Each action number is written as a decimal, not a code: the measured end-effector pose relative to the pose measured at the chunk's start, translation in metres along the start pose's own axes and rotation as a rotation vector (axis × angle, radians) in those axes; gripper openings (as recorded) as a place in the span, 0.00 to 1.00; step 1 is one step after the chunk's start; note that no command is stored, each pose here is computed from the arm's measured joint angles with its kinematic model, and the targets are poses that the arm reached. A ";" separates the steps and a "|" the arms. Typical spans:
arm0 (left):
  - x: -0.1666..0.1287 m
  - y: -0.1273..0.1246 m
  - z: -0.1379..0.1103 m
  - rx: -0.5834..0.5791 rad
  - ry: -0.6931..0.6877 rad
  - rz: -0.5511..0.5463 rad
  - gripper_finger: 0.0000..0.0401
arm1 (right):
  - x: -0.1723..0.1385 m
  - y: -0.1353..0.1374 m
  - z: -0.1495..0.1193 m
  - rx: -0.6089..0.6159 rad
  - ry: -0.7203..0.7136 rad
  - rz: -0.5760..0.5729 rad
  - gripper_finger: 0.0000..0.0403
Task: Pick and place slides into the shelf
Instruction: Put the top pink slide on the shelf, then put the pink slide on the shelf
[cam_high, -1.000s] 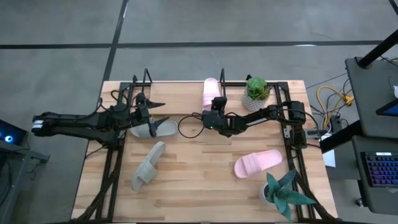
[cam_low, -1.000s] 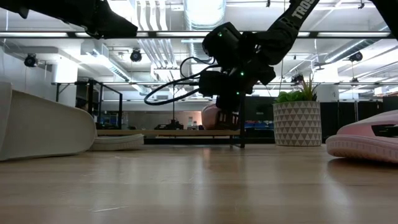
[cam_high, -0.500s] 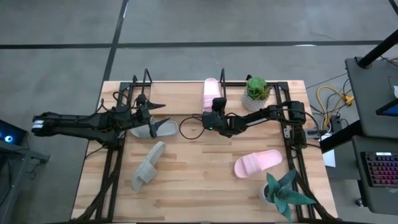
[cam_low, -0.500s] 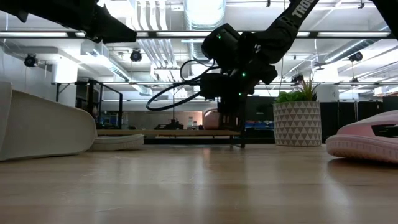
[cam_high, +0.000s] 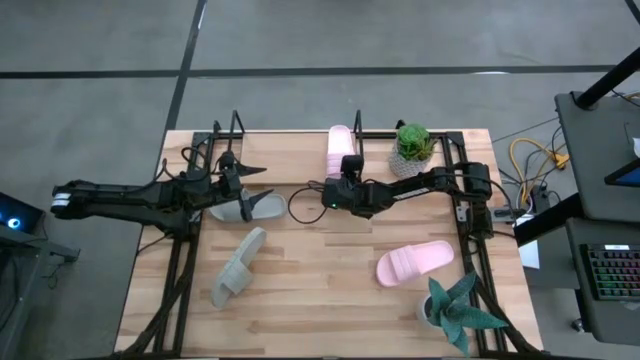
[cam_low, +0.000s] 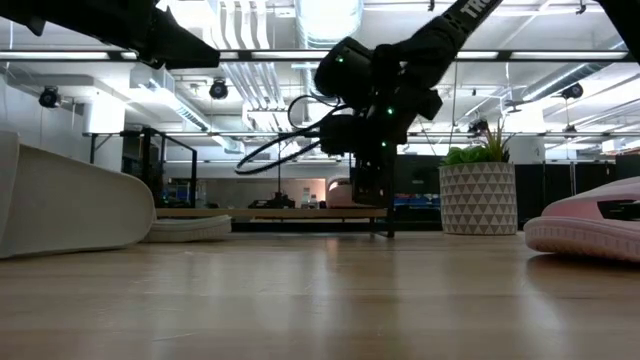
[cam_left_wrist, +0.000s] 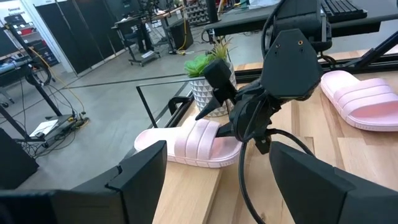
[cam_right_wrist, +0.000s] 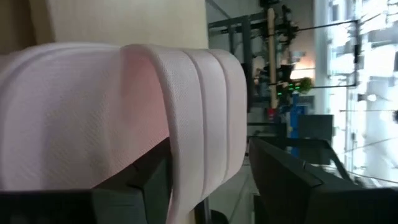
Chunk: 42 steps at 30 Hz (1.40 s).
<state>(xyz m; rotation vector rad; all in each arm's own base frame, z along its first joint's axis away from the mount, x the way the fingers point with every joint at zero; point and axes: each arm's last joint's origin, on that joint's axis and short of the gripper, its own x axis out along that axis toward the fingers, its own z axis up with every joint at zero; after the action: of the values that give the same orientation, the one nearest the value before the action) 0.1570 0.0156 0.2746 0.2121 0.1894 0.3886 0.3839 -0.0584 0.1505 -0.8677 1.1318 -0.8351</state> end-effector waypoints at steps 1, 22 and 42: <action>0.000 0.000 0.000 0.000 0.000 0.000 0.67 | -0.001 -0.002 0.001 0.006 0.000 0.018 0.49; 0.000 -0.001 -0.003 0.002 0.007 -0.002 0.67 | -0.017 -0.018 0.016 -0.019 0.015 0.095 0.49; -0.002 0.000 -0.003 -0.001 -0.002 0.000 0.67 | -0.041 -0.051 0.009 0.087 -0.030 0.229 0.49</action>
<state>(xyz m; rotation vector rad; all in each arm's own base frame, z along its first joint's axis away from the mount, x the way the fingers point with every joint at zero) 0.1542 0.0155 0.2720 0.2117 0.1870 0.3881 0.3776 -0.0421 0.2144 -0.6621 1.1359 -0.6753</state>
